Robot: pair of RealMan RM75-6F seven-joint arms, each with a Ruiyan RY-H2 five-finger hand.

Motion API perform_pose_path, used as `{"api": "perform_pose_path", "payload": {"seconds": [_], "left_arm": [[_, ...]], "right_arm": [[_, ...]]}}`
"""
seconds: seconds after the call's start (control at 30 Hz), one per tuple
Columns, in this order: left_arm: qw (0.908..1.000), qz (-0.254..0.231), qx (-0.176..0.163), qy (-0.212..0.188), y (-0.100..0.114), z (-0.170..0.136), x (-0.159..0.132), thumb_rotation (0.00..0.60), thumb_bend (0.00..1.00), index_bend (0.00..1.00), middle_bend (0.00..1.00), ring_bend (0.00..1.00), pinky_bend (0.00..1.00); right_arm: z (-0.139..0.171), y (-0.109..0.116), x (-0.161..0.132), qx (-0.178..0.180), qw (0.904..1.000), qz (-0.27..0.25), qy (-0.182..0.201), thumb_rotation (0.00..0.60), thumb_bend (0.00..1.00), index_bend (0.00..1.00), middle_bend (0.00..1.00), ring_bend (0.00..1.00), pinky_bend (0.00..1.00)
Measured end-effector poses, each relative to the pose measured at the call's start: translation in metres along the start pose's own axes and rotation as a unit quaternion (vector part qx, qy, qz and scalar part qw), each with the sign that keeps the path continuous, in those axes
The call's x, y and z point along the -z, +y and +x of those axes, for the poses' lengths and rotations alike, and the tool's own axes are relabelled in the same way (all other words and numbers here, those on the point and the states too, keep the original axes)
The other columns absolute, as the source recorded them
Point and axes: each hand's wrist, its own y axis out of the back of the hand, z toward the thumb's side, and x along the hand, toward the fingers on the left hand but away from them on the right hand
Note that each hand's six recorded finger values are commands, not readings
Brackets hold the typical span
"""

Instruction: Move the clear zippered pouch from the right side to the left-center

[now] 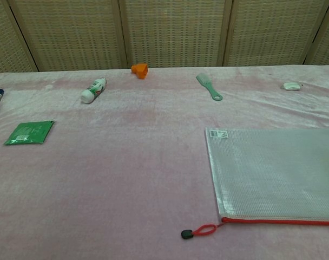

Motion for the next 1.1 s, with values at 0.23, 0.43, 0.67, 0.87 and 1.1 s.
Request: {"api": "perform_pose_path", "payload": {"seconds": [0.23, 0.43, 0.67, 0.87, 1.1], "left_arm": [[0.9999, 0.0, -0.002, 0.016, 0.001, 0.006, 0.006, 0.6, 0.0, 0.0, 0.0, 0.0, 0.0], [0.9993, 0.014, -0.012, 0.034, 0.002, 0.011, 0.012, 0.6, 0.0, 0.0, 0.0, 0.0, 0.0], [0.9992, 0.011, -0.01, 0.037, 0.001, 0.014, 0.014, 0.6, 0.0, 0.0, 0.0, 0.0, 0.0], [0.9991, 0.008, -0.006, 0.04, 0.0, 0.015, 0.016, 0.6, 0.0, 0.0, 0.0, 0.0, 0.0], [0.9991, 0.007, -0.004, 0.041, 0.0, 0.017, 0.017, 0.6, 0.0, 0.0, 0.0, 0.0, 0.0]], "right_arm": [[-0.047, -0.011, -0.06, -0.106, 0.9863, -0.066, 0.108, 0.6, 0.0, 0.13, 0.88, 0.87, 1.0], [-0.084, -0.024, -0.125, -0.183, 0.9616, -0.093, 0.182, 0.6, 0.01, 0.3, 0.94, 0.92, 1.0], [-0.103, -0.047, -0.177, -0.218, 0.9439, -0.126, 0.214, 0.6, 0.12, 0.38, 1.0, 0.98, 1.0], [-0.109, -0.061, -0.194, -0.233, 0.9412, -0.114, 0.217, 0.6, 0.16, 0.39, 1.0, 0.98, 1.0], [-0.112, -0.081, -0.214, -0.252, 0.9377, -0.1, 0.218, 0.6, 0.25, 0.42, 1.0, 0.98, 1.0]]}}
